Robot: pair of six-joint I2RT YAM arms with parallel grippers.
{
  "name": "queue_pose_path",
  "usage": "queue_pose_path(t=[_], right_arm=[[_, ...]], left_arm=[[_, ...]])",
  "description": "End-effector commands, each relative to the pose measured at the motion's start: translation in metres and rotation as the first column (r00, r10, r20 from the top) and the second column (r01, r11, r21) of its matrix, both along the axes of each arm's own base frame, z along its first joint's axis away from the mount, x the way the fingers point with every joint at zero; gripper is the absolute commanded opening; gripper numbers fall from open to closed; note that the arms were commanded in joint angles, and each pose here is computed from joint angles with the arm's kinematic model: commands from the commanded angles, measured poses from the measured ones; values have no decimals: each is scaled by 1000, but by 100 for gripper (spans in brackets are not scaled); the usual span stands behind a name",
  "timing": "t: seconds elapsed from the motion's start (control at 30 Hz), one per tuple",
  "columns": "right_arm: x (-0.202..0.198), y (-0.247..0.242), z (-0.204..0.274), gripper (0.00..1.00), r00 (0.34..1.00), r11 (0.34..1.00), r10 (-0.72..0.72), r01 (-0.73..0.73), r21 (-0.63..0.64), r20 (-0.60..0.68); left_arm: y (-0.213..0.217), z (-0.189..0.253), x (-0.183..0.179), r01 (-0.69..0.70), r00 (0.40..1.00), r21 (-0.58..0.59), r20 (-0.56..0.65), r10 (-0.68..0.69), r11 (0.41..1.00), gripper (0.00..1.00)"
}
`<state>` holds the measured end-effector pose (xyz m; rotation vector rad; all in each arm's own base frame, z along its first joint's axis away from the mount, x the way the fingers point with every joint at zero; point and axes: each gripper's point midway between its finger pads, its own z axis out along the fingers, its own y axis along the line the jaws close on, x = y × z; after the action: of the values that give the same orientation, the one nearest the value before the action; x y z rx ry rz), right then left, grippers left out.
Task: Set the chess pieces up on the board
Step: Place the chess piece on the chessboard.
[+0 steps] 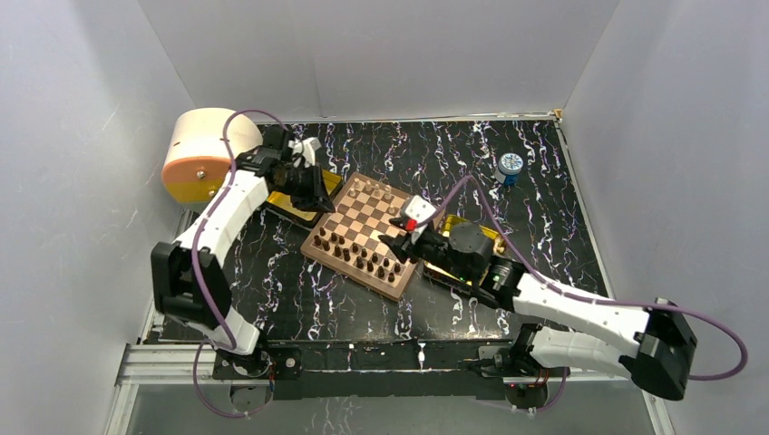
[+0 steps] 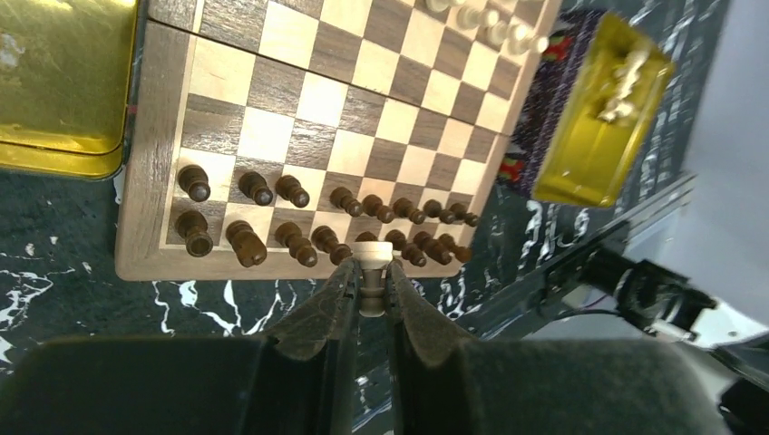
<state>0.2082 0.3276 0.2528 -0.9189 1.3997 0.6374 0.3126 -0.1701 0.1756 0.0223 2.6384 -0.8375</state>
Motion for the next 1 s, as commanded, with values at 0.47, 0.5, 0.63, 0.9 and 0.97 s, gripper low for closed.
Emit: queue_pose_path(t=[0.47, 0.5, 0.63, 0.9, 0.97], right_arm=[[-18, -78, 37, 53, 984, 968, -163, 175, 181, -78], [-18, -80, 38, 53, 982, 965, -171, 182, 186, -77], [-14, -83, 36, 53, 975, 957, -199, 215, 193, -98], [-14, -84, 33, 53, 974, 958, -204, 219, 187, -95], [-14, -85, 32, 53, 973, 957, -209, 224, 185, -95]], left_arm=[[-35, -73, 27, 290, 949, 372, -233, -214, 882, 8], [-36, -78, 29, 292, 947, 380, -242, -210, 878, 8], [-43, -87, 34, 302, 944, 399, -252, -213, 866, 8], [-46, -103, 33, 336, 933, 451, -277, -228, 827, 8], [-48, -105, 33, 341, 932, 456, -278, -232, 822, 9]])
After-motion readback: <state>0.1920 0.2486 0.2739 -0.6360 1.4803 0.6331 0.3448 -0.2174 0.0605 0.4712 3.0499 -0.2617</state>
